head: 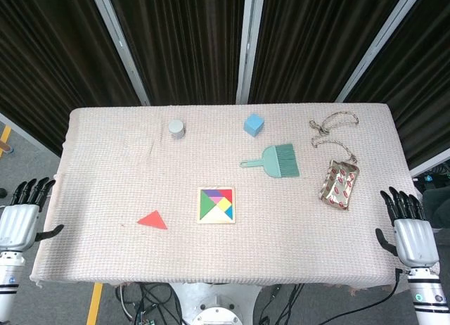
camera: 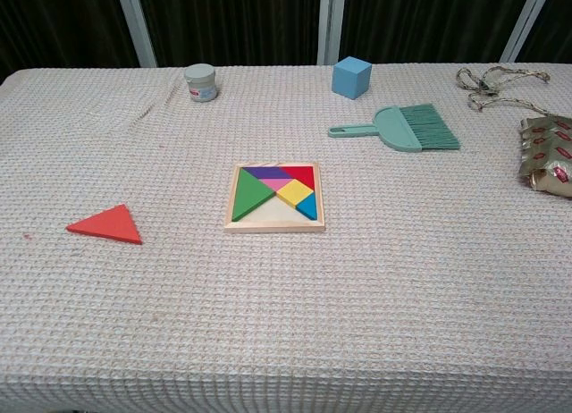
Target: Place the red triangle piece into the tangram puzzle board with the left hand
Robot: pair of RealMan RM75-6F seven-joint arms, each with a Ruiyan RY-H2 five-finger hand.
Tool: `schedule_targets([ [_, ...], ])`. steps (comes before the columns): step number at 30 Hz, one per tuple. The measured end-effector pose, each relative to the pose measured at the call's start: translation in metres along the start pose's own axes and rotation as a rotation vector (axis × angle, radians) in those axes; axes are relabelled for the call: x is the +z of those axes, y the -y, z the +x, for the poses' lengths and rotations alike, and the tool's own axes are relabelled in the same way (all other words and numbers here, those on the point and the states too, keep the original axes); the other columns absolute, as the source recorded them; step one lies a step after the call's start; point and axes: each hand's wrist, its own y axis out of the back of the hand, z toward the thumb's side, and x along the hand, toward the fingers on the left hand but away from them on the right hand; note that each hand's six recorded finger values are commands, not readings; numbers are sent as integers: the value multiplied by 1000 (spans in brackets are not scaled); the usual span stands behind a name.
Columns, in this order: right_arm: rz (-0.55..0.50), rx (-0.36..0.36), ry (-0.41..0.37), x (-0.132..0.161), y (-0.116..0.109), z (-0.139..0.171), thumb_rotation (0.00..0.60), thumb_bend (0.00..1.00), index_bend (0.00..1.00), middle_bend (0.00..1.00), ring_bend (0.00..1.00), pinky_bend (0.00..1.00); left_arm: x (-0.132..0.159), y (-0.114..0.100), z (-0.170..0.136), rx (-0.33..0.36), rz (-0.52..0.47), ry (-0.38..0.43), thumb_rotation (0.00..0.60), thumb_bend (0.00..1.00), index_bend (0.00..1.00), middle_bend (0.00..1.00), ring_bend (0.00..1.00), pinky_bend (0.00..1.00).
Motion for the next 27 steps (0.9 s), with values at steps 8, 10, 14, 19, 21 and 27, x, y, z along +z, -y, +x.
schedule_targets([
  [8,-5,-10,-4,0,-3,0,600,269,0,0,0,0,13,5,3,-27,-35,33,600,100,86,58,0,55],
  [10,-8,-13,-4,-1,-4,0,600,269,0,0,0,0,20,6,4,-38,-33,57,600,100,87,58,0,55],
  [14,-6,-8,2,-4,-5,-2,600,268,0,0,0,0,37,9,6,-64,-39,102,600,100,93,58,0,56],
  [19,2,-7,2,-6,-8,-2,600,268,0,0,0,0,59,17,10,-124,-38,162,600,100,101,57,0,56],
  [21,10,-12,-2,-7,-11,-1,600,268,0,0,0,0,68,24,11,-160,-39,185,600,100,100,58,0,56],
  [27,6,-21,10,-11,-15,-3,600,268,0,0,0,0,107,57,20,-283,-78,269,600,100,101,58,0,56],
])
